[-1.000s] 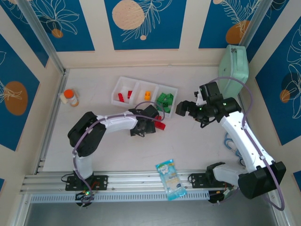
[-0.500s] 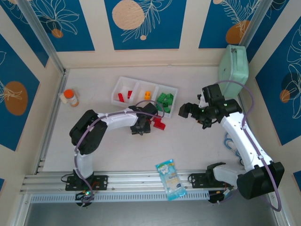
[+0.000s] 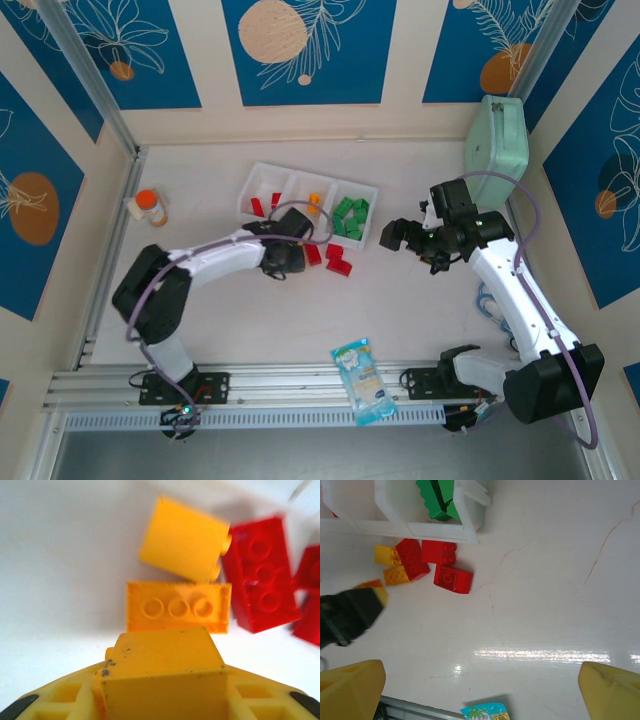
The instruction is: Sort the legos into containers by color
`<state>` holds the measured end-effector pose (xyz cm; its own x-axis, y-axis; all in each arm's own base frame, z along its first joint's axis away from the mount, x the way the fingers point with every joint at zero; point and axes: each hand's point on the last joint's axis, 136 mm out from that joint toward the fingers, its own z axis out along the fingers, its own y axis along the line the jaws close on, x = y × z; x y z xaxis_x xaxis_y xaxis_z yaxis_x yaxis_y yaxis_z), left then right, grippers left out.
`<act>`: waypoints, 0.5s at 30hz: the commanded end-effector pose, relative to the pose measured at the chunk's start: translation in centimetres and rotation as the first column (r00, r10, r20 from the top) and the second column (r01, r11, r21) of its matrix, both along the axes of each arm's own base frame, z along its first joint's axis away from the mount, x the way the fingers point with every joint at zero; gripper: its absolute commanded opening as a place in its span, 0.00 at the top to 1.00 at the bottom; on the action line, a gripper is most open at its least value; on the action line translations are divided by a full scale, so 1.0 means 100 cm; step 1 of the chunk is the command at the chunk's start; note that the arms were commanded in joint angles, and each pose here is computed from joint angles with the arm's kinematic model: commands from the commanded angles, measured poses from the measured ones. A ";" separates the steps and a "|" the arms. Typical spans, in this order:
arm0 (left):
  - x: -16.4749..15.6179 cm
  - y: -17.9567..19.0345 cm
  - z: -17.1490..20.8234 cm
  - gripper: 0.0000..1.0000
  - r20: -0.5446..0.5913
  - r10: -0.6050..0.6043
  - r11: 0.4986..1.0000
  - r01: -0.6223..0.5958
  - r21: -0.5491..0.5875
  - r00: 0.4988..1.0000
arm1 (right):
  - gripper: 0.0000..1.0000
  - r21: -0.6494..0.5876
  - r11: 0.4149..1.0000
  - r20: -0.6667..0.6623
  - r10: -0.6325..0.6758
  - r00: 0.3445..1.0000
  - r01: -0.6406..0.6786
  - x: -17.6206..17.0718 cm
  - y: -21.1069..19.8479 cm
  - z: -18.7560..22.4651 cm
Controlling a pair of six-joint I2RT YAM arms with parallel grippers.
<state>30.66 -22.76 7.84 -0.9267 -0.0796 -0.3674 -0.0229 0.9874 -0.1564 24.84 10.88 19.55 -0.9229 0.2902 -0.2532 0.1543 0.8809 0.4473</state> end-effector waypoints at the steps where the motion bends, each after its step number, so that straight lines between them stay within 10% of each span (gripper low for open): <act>1: 0.019 0.029 0.053 0.61 0.091 -0.003 1.000 0.002 0.008 0.996 | 0.01 0.013 1.000 0.012 -0.003 1.000 0.003 -0.003 0.000 0.005; 15: 0.163 0.091 0.101 0.60 0.149 0.061 0.998 -0.061 -0.002 0.987 | 0.01 0.008 1.000 -0.005 -0.006 1.000 0.006 -0.005 -0.002 -0.001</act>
